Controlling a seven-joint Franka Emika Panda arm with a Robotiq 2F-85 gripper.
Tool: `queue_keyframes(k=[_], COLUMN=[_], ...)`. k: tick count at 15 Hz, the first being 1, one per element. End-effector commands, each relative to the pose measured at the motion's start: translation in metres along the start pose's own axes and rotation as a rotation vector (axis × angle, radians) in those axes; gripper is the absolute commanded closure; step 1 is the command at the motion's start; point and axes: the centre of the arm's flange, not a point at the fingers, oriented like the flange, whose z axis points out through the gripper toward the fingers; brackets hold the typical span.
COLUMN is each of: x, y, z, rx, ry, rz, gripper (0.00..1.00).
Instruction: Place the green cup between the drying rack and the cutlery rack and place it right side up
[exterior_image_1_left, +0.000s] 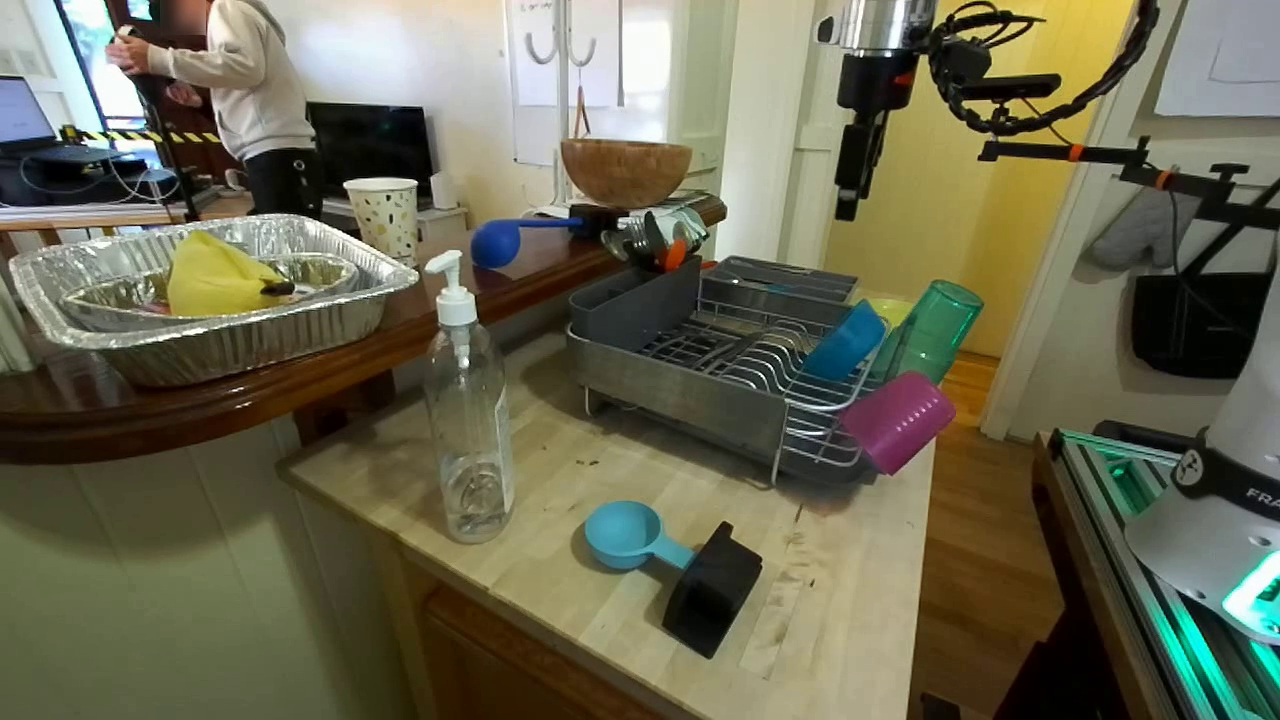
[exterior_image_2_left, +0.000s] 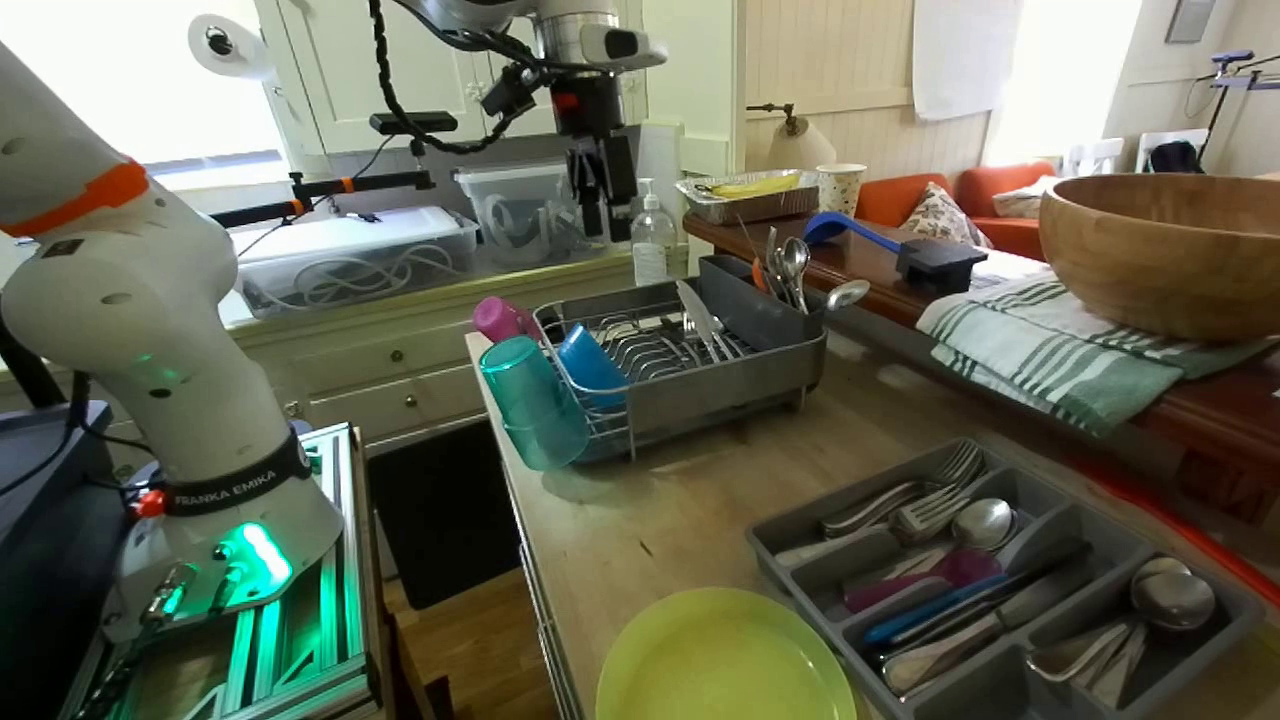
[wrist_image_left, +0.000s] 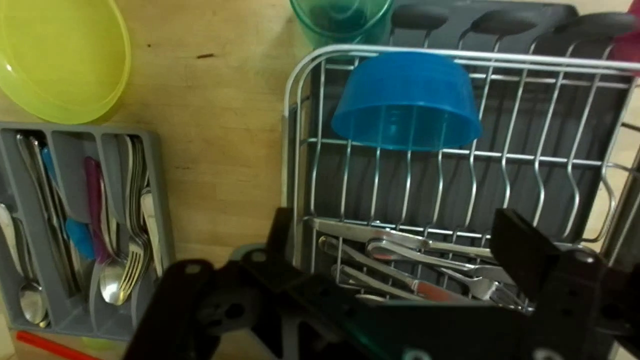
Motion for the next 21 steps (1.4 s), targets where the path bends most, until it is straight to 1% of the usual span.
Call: queue_keyframes(k=[1,2,6,10,13,15,21], x=[-0.043,-0.049,-0.071,-0.075,-0.075,-0.074,-0.07], y=[-0.005,-0.004,0.01,0.027,0.036,0.04,0.037], z=[0.008,0.017,0.047,0.071,0.083,0.09,0.107], rx=[0.038,0.027,0.041,0.058,0.059,0.054,0.075], ry=[-0.068,-0.09,-0.18,-0.256,-0.283,-0.284,-0.325], rz=[0.007,-0.003,0.02,0.037,0.04,0.035,-0.021], gripper=[0.0,0.0,0.0,0.0,0.0,0.0,0.0])
